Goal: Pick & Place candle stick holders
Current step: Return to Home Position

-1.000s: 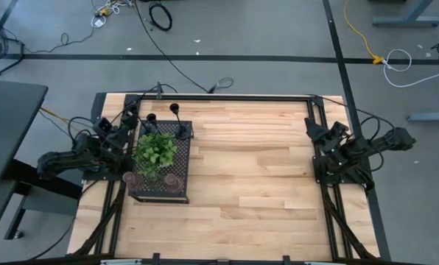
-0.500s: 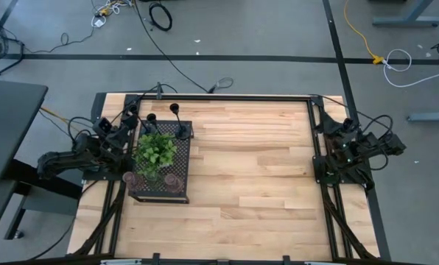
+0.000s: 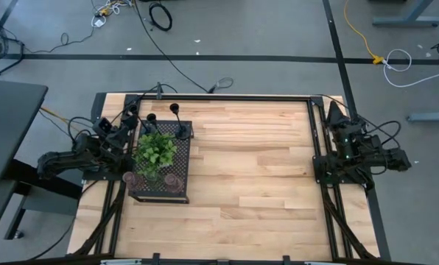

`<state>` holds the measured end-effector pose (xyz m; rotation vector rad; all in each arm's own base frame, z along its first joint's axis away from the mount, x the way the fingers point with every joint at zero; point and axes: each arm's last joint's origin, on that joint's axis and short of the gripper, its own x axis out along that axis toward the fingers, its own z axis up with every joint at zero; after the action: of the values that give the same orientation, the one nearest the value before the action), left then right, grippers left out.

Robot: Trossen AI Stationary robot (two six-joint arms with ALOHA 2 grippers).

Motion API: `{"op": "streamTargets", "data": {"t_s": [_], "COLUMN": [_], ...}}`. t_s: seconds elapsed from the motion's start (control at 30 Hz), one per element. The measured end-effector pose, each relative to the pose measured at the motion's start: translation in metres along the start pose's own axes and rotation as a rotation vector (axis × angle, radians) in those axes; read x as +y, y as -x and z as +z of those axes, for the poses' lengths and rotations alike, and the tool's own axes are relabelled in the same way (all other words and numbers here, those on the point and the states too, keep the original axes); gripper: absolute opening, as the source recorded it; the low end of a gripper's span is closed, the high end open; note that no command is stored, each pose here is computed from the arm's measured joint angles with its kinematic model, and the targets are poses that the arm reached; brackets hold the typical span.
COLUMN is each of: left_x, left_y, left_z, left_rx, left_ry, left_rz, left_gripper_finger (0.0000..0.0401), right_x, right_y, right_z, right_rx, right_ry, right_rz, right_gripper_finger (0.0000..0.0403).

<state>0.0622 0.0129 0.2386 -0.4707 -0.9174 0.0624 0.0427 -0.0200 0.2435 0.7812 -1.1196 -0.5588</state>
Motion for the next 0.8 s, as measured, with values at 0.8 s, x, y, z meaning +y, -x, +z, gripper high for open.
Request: {"op": "streamTargets", "data": {"t_s": [0.8], "left_x": [0.0000], "left_y": [0.0000], "left_z": [-0.0001], "left_rx": [0.001], "left_ry": [0.001], "left_rz": [0.000], "left_gripper_finger": [0.0314], "right_x": [-0.0007], "right_y": [-0.0007], "right_z": [-0.0003], "right_rx": [-0.012], "right_ry": [0.019], "right_rz": [-0.006], "right_gripper_finger": [0.0011]}}
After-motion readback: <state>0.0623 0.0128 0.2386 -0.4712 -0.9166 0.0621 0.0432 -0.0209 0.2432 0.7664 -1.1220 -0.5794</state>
